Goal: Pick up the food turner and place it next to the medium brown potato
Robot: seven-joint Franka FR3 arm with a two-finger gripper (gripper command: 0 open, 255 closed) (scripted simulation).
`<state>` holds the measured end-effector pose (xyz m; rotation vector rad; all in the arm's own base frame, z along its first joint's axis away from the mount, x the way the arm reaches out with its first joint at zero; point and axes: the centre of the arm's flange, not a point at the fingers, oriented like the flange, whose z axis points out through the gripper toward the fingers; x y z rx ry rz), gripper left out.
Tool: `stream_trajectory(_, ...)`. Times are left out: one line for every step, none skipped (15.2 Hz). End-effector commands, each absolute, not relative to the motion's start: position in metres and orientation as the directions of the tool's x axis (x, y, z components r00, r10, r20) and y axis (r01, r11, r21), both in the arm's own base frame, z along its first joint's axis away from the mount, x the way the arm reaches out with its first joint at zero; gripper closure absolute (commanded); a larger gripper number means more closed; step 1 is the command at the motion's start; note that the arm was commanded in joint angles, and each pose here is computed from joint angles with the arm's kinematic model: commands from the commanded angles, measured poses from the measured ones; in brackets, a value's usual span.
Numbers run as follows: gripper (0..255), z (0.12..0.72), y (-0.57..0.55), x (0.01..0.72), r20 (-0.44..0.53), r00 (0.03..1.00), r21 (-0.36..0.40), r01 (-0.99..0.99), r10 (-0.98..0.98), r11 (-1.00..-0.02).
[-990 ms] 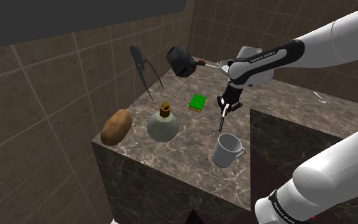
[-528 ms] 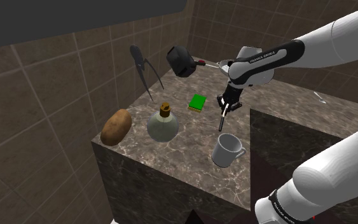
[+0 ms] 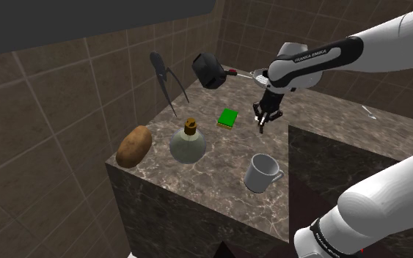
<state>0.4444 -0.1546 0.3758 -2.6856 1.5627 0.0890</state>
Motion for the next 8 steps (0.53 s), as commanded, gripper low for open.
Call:
stream_trajectory(255, 0.386, -0.154, 0.444, -0.066, 0.493, 0.000, -0.869, -0.867, -0.494)
stream_trajectory(255, 0.391, -0.154, 0.444, -0.066, 0.493, 0.000, -0.869, -0.867, -0.494)
stream_trajectory(255, 0.397, -0.154, 0.444, -0.066, 0.493, 0.000, -0.869, -0.867, -0.494)
stream_trajectory(255, 0.402, -0.154, 0.444, -0.066, 0.493, 0.000, -0.869, -0.867, -0.494)
stream_trajectory(255, 0.407, -0.154, 0.444, -0.066, 0.493, 0.000, -0.869, -0.867, -0.494)
stream_trajectory(255, 0.412, -0.154, 0.444, -0.066, 0.493, 0.000, -0.869, -0.867, -0.494)
stream_trajectory(255, 0.418, -0.154, 0.444, -0.066, 0.493, 0.000, -0.869, -0.867, -0.494)
stream_trajectory(255, 0.423, -0.154, 0.444, -0.066, 0.493, 0.000, -0.869, -0.867, -0.494)
